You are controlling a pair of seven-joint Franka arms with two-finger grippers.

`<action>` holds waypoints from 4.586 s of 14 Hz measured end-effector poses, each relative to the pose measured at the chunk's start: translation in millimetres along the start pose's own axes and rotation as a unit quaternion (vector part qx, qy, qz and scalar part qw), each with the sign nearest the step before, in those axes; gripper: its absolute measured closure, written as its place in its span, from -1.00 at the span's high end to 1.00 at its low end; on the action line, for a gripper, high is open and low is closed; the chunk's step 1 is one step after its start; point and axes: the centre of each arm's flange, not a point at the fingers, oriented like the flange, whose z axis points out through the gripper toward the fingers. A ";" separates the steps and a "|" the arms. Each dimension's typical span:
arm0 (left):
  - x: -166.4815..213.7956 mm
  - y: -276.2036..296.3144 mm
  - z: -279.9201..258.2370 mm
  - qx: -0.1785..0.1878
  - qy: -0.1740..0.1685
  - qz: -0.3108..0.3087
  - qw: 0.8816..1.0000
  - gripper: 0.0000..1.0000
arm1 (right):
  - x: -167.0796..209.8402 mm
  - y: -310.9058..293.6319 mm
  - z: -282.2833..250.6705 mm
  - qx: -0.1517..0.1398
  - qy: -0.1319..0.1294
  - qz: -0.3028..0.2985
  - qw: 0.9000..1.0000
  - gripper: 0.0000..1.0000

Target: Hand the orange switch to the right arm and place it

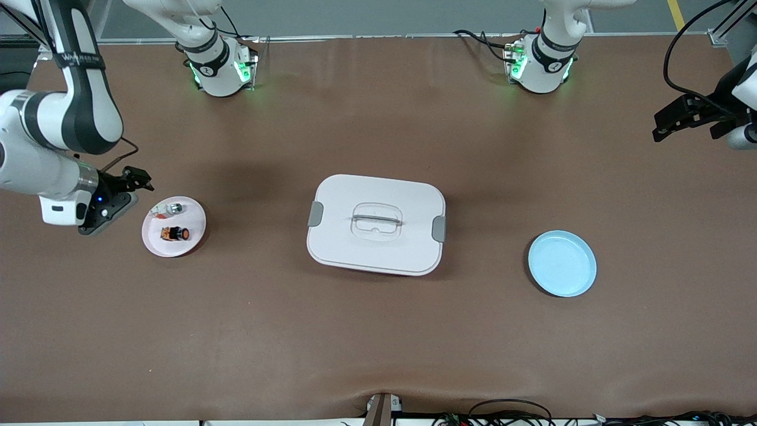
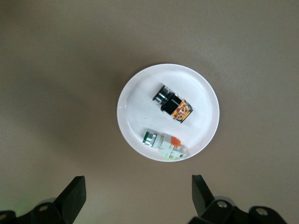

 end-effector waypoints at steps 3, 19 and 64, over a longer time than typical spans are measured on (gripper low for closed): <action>0.3 0.1 0.7 0.000 -0.001 0.000 1.000 1.00 | -1.7 -26.9 -26.5 0.001 -0.008 0.075 0.997 1.00; 0.9 1.3 0.9 0.000 0.000 0.001 1.000 1.00 | -2.8 -47.7 -142.4 -0.003 -0.009 0.250 0.968 1.00; 0.8 5.9 0.2 0.000 0.002 0.006 1.000 1.00 | -36.7 -64.2 -252.8 -0.029 0.063 0.295 0.953 1.00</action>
